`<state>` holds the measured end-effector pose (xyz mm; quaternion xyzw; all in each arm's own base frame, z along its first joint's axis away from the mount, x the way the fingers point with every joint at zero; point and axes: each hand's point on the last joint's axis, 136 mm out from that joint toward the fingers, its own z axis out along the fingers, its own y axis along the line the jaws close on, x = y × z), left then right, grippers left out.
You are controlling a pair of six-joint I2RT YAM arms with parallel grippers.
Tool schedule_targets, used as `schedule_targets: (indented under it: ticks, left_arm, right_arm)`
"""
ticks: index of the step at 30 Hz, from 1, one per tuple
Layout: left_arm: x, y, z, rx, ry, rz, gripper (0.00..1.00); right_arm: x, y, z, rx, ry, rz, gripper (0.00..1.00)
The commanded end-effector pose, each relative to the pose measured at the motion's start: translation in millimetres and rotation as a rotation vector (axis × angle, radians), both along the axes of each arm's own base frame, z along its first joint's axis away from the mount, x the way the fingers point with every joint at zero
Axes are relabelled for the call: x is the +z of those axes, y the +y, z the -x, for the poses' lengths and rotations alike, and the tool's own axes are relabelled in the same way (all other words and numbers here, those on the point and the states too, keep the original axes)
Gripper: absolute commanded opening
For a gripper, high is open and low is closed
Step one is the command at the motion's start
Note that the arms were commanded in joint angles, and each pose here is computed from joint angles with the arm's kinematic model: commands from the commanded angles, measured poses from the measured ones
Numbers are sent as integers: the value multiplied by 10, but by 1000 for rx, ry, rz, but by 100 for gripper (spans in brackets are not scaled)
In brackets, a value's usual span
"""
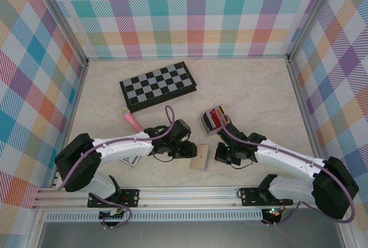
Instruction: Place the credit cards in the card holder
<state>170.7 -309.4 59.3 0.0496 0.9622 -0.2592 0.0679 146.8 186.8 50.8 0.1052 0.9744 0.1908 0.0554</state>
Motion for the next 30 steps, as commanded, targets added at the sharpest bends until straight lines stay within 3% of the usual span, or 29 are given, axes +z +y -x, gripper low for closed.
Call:
schedule_targets:
  ticks: [1, 14, 25, 30]
  left_arm:
    - [-170, -13, 115, -52, 39, -32, 44]
    - [-440, -169, 190, -90, 71, -95, 43]
    - [-458, -212, 152, -79, 64, -103, 43]
    - [-466, -230, 169, -75, 71, -99, 43]
  right_arm:
    - [109, 77, -33, 26, -19, -38, 5]
    - [303, 178, -37, 38, -49, -122, 5]
    - [367, 554, -112, 98, -23, -246, 4]
    - [300, 644, -134, 99, -2, -242, 3]
